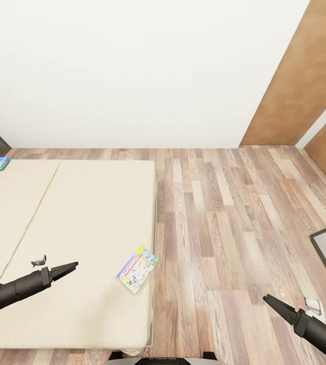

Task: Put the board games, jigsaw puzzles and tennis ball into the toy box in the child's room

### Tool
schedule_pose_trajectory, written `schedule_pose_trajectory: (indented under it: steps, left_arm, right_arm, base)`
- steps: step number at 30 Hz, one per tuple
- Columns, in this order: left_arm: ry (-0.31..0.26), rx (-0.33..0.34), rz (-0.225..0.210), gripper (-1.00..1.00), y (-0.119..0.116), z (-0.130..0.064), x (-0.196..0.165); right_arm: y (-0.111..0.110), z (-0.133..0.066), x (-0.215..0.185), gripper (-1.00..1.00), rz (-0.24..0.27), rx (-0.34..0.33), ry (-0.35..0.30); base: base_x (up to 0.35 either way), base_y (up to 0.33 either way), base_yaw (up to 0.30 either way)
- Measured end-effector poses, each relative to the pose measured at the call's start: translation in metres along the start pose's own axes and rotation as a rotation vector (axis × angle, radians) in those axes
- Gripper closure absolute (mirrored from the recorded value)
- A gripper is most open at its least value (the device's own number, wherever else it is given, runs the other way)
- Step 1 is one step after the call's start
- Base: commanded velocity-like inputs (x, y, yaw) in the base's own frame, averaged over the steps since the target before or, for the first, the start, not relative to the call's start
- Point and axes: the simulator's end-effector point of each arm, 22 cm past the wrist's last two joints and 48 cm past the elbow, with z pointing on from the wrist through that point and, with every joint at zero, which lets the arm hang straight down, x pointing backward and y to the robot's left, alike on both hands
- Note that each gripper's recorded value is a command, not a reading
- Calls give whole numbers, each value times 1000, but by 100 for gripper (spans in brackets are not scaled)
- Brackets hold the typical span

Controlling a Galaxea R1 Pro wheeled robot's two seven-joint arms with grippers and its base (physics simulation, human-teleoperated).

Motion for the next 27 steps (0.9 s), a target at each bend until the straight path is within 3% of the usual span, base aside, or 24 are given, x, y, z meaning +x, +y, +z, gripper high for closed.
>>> schedule_pose_trajectory:
  steps: [16, 22, 27]
  left_arm:
    - [-12, 9, 21, -100, -10, -4, -6]
    - [-16, 12, 29, -100, -14, -5, -9]
    - [-16, 11, 32, -100, -14, -6, -10]
  right_arm:
    - [8, -1, -8, -100, -18, -9, -14]
    - [22, 1, -20, -100, -57, -21, -16]
    - [26, 3, -22, -100, -10, -16, 3]
  base:
    - [0, 0, 0]
    - [0, 0, 0]
    - [0, 0, 0]
